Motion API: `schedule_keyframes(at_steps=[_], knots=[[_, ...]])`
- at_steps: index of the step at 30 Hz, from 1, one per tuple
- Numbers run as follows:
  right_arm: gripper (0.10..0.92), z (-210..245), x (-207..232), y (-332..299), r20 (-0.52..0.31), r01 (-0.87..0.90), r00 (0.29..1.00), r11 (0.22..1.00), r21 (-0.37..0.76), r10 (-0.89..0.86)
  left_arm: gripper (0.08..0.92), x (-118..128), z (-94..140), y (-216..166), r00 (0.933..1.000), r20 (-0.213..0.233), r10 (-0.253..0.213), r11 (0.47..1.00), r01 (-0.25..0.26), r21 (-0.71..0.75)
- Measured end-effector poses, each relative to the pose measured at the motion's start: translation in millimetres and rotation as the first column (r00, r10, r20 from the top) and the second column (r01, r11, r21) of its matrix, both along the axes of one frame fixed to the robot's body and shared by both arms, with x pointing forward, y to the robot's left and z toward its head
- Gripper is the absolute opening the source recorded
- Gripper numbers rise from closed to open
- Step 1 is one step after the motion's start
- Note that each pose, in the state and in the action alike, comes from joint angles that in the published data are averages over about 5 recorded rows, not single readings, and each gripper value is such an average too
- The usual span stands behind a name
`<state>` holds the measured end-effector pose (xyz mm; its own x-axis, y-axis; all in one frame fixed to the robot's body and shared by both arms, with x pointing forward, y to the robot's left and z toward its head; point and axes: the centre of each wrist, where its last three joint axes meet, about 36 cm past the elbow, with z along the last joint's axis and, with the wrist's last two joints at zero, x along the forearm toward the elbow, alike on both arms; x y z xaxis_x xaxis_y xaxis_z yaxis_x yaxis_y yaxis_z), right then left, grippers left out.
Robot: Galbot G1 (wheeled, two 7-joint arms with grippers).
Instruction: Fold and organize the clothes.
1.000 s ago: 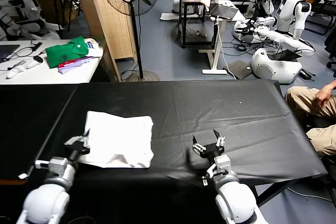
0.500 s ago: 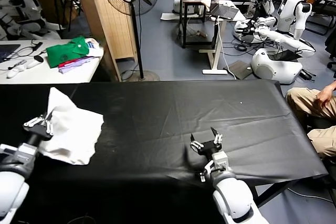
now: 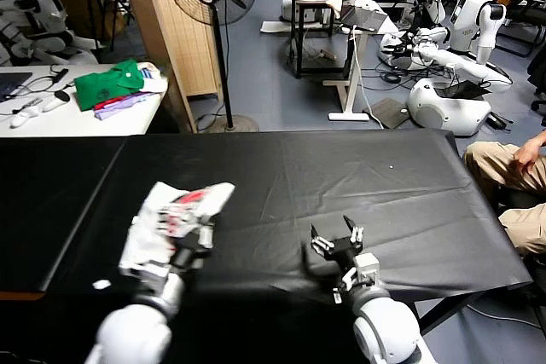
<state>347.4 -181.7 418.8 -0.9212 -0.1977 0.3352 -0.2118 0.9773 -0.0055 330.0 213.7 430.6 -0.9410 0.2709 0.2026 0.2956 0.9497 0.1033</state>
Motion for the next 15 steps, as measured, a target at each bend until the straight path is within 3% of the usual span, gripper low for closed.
schedule_keyframes(at_steps=[4, 8, 11, 15], knots=[[0.798, 9, -3, 1, -0.046, -0.019, 0.999, 0.992, 0.122, 0.024, 0.349, 3, -14, -37, 0.9942, 0.05, -0.095, 0.994, 0.098, -0.053], [0.798, 14, 1, 5, -0.073, -0.038, 0.996, 0.979, 0.199, 0.054, 0.583, -1, -16, -52, 0.9767, 0.121, -0.177, 0.978, 0.188, -0.087], [0.798, 15, 8, 13, -0.089, -0.051, 0.993, 0.973, 0.226, 0.073, 0.736, -4, -13, -51, 0.9676, 0.158, -0.196, 0.973, 0.213, -0.092], [0.798, 12, 23, 27, -0.098, -0.066, 0.991, 0.97, 0.234, 0.091, 0.794, -8, -6, -42, 0.9658, 0.185, -0.181, 0.977, 0.199, -0.081]])
